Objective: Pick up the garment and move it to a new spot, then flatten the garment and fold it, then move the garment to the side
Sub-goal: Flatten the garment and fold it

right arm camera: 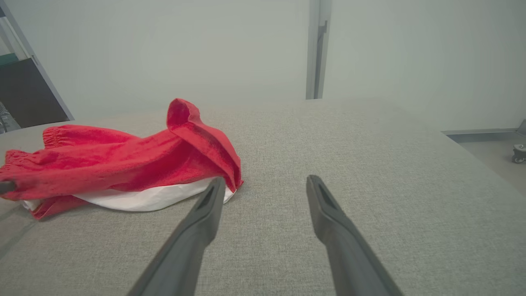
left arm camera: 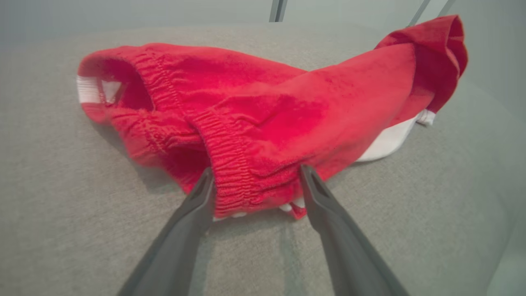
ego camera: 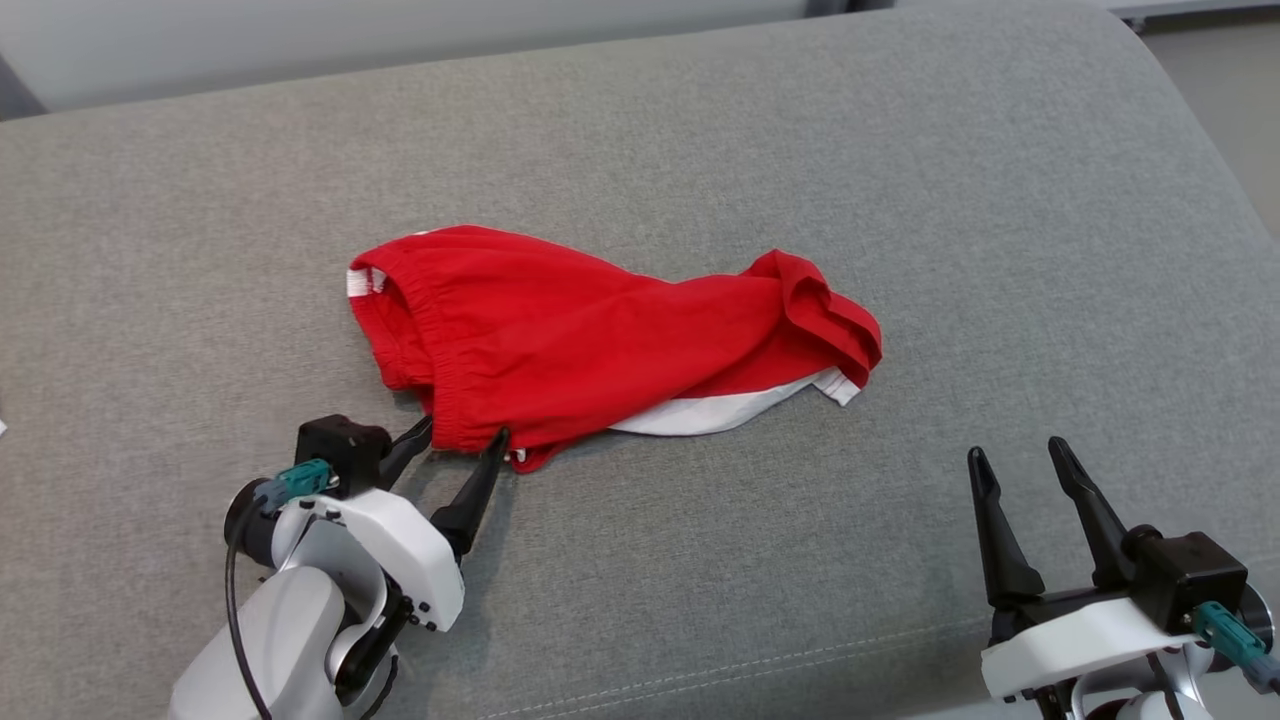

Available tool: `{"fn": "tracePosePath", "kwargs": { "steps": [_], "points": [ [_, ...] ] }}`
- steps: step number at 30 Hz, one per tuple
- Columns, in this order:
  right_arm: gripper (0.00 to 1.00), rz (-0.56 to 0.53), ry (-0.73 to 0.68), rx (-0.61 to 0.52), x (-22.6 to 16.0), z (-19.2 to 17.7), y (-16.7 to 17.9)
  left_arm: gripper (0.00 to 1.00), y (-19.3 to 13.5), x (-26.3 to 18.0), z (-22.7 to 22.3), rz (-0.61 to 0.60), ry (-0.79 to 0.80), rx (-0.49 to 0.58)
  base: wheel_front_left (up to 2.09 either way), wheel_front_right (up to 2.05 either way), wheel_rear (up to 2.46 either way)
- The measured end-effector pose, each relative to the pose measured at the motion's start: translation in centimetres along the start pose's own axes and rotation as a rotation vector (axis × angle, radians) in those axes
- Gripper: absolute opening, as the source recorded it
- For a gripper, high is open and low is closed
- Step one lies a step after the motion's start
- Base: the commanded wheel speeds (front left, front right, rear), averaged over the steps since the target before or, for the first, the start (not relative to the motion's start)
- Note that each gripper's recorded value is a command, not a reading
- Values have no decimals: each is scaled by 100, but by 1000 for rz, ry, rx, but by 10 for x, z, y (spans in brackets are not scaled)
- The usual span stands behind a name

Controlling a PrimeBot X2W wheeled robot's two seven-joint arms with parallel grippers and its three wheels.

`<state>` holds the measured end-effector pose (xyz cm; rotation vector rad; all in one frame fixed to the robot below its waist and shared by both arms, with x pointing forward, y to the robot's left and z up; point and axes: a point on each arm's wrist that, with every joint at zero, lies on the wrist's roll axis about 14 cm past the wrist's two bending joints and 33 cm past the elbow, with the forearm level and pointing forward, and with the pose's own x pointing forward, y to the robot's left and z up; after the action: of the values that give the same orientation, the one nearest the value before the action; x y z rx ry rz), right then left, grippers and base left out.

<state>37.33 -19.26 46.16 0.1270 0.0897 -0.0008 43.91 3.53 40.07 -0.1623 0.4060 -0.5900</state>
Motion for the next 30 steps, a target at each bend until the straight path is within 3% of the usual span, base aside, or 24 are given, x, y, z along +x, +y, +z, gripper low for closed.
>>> {"fn": "tracePosePath", "kwargs": {
  "steps": [2, 3, 4, 14, 22, 26, 30],
  "points": [
    [100, -9, 6, 4, 0, -3, -3, 100, -2, 5, -5, -12, 22, -1, 0, 0, 0],
    [100, -12, 7, 9, 0, -4, -3, 46, -2, 6, -8, -16, 35, -1, 0, 0, 0],
    [100, -13, 4, 9, 0, -3, -4, 0, -2, 7, -10, -18, 44, -1, 0, 0, 0],
    [100, 0, -14, 22, 5, 0, 0, 0, -4, -9, 1, -30, -4, -10, 0, 0, 0],
    [100, 52, -27, 30, 13, 3, 17, 0, -12, -59, 15, -29, 2, -19, 0, 0, 0],
    [100, 61, -18, 36, 16, 0, 20, 0, 1, -71, 47, 4, -36, 16, 0, 0, 0],
    [100, 61, -6, 37, 17, -4, 20, 0, 19, -64, 42, 25, 43, -46, 0, 0, 0]
  ]
}}
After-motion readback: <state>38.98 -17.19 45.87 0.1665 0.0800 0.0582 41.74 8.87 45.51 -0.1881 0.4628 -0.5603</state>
